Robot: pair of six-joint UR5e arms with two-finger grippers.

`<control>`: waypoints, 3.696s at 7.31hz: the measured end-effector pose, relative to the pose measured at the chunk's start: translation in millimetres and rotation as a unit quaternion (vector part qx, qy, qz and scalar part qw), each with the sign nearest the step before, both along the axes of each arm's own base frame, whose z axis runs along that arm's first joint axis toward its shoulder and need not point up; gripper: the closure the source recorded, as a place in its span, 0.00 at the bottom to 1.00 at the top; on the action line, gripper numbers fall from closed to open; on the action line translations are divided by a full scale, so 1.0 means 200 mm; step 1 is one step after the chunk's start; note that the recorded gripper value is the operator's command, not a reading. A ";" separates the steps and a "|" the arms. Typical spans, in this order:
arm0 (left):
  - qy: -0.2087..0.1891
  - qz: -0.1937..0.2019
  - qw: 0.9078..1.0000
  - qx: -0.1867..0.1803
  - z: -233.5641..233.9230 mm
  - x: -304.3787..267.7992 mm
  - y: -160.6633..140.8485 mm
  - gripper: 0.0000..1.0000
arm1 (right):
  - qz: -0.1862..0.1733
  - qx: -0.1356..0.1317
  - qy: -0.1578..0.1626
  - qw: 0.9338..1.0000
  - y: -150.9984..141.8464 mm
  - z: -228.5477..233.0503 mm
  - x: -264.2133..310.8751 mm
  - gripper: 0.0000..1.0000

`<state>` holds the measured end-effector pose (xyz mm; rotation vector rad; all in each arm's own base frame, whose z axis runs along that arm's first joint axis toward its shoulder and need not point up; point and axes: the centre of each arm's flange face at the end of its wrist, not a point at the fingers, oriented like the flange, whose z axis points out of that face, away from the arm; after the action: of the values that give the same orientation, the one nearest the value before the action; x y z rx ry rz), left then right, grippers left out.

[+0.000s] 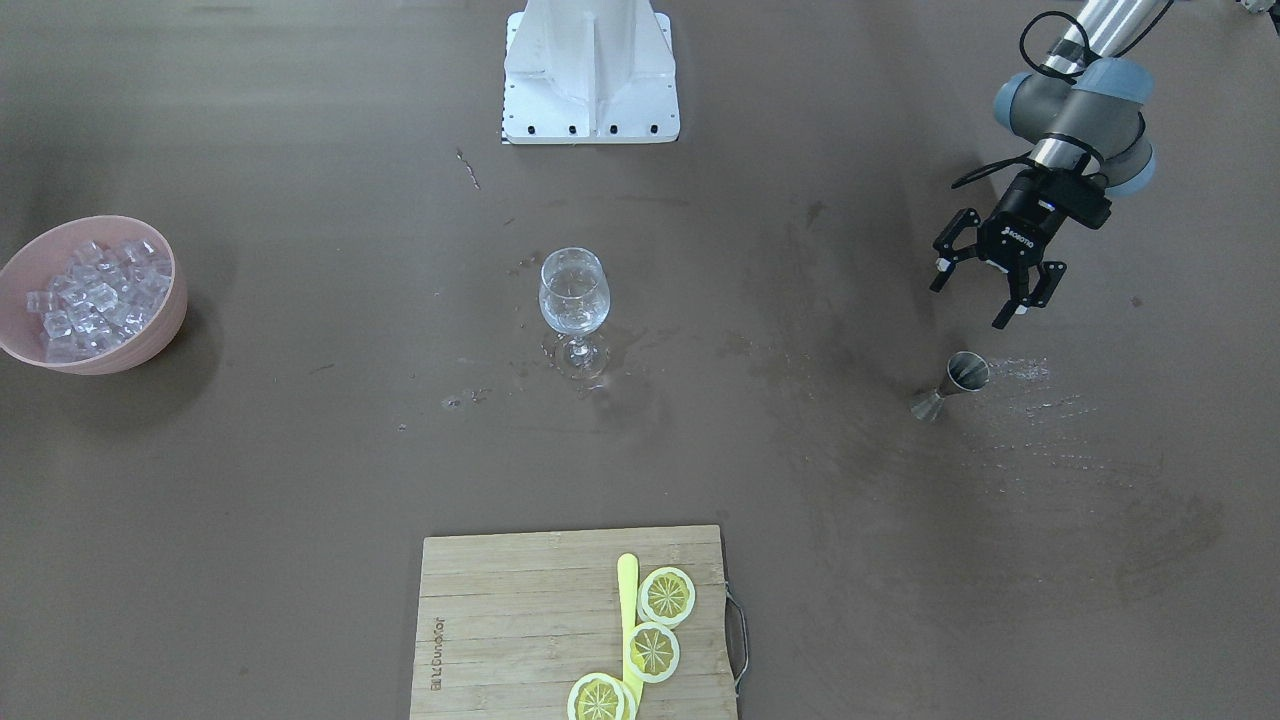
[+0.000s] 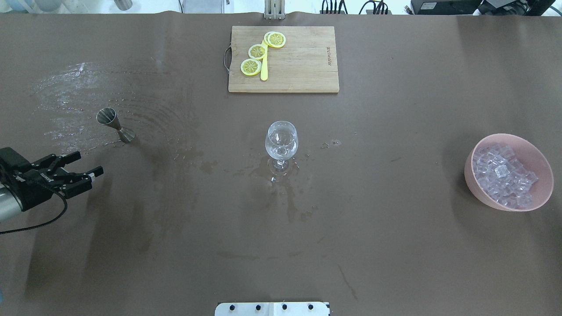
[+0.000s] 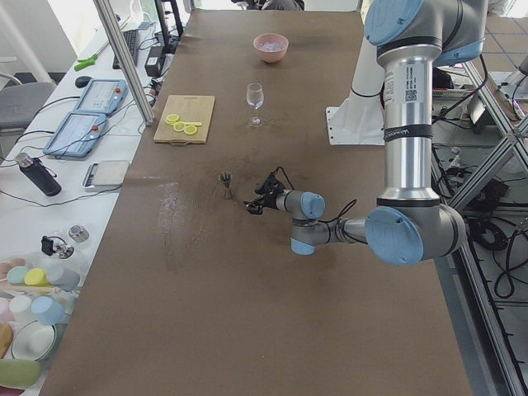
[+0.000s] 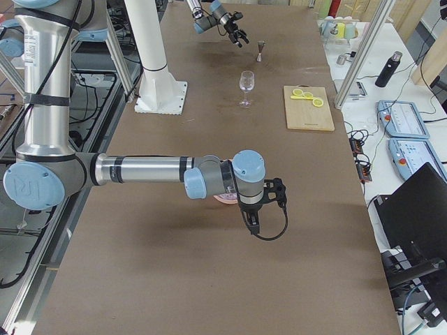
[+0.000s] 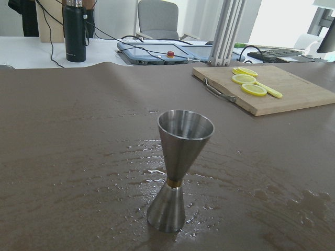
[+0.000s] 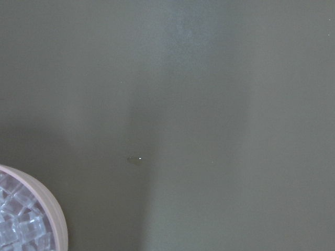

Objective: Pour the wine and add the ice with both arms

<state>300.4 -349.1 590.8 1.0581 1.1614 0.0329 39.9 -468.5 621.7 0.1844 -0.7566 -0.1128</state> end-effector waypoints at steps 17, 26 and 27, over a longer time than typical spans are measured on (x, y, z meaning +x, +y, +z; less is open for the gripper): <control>-0.339 0.149 0.871 -0.322 0.19 -1.50 -0.83 0.02 | -0.001 -0.002 -0.003 1.000 0.07 0.13 0.00 0.00; -0.189 0.181 0.880 -0.396 0.30 -1.70 -0.74 0.02 | 0.066 -0.032 -0.074 0.995 0.08 -0.48 -0.28 0.02; -0.190 0.180 0.882 -0.392 0.28 -1.70 -0.74 0.02 | 0.081 -0.054 -0.074 0.992 0.11 -0.56 -0.40 0.02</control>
<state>-40.4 -497.9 646.3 0.0955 0.8641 0.0530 -39.3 -446.3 509.6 0.1510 -0.8896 0.0974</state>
